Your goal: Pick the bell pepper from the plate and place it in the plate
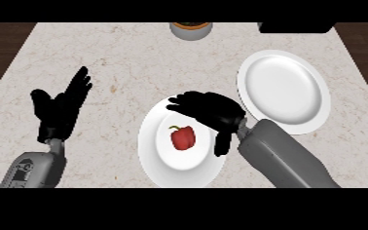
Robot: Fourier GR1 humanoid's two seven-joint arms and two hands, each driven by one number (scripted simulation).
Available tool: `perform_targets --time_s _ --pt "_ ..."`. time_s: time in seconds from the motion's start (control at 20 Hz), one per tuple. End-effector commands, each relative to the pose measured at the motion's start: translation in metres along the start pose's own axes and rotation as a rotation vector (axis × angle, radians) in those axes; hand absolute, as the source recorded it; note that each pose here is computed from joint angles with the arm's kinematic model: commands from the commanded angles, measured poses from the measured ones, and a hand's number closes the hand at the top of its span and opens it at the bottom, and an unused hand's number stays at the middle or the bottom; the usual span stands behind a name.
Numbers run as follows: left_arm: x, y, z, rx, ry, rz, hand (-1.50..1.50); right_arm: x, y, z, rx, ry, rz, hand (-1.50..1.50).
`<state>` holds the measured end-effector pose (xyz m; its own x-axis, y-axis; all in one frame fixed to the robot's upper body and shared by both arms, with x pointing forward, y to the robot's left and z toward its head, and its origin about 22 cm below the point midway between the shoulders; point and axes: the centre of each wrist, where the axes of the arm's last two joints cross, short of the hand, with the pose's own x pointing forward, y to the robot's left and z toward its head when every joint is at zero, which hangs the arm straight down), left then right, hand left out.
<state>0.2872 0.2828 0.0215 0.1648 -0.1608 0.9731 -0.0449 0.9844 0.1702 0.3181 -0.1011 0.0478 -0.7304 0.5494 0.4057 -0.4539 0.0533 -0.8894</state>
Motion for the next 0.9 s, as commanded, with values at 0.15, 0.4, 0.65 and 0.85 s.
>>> perform_targets --time_s 0.15,0.4,0.65,0.85 --pt "0.016 -0.015 0.001 0.009 -0.005 0.006 0.00 0.008 0.000 -0.009 0.097 0.091 0.119 -1.50" --pt "-0.019 -0.010 0.018 -0.003 0.003 -0.003 0.00 0.010 -0.011 -0.021 0.148 0.139 0.136 -1.50" --pt "-0.009 0.000 0.009 -0.022 0.021 0.012 0.00 0.012 0.017 -0.034 0.163 0.141 0.137 -1.50" --pt "0.011 -0.001 -0.005 0.001 0.001 -0.012 0.00 0.029 0.027 -0.056 0.159 0.158 0.174 -1.50"
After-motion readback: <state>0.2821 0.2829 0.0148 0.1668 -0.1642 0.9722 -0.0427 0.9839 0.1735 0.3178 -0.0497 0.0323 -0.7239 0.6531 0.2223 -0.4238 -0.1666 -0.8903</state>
